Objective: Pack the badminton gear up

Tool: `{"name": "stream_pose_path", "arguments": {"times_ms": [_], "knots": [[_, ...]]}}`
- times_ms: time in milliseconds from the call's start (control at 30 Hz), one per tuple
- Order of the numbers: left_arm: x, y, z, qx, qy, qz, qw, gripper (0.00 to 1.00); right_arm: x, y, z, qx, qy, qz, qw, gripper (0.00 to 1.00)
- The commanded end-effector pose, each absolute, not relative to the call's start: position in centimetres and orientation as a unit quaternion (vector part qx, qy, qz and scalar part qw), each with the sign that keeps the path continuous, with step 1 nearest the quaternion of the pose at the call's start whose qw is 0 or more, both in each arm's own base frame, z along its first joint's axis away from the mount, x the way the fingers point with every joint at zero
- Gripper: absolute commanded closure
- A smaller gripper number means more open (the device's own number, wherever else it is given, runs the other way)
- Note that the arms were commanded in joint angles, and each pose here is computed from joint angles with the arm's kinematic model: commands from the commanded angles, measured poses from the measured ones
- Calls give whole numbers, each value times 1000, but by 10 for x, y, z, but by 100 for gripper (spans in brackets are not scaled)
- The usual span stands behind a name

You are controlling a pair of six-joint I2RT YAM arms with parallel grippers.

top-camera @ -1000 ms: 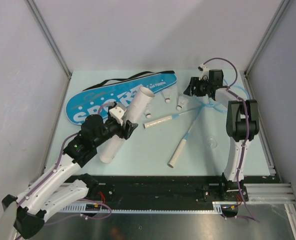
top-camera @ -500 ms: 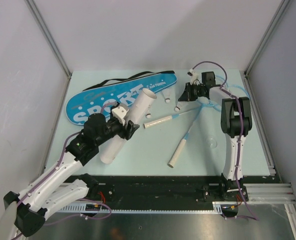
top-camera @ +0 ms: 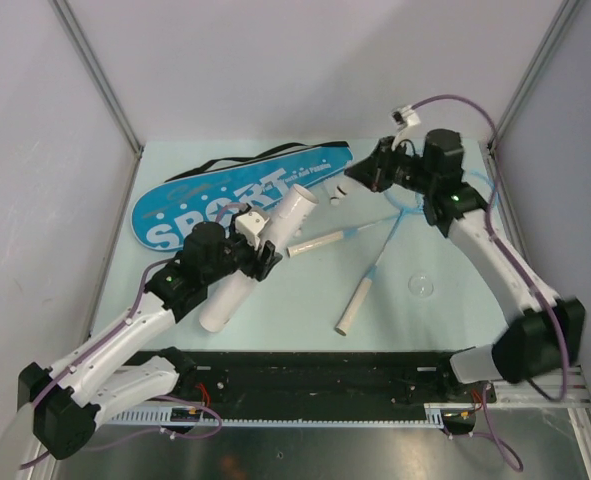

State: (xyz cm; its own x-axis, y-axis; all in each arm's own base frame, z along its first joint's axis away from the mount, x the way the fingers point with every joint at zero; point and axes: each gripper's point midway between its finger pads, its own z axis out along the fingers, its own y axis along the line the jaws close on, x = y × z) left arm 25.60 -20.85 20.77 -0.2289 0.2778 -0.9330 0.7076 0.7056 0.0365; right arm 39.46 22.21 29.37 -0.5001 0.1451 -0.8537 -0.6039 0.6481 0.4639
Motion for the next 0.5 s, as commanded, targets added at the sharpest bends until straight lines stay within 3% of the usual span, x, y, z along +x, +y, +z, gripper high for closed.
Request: {"name": "stream_pose_path", "arguments": {"times_ms": [0,467], "knots": [[259,-217,236,330,728,-222,558,59,351,229,394,-168,680,462,544,100],[243,-231,240,362,706,-255,552,60,311,287,404,-216,663,485,528,100]]}}
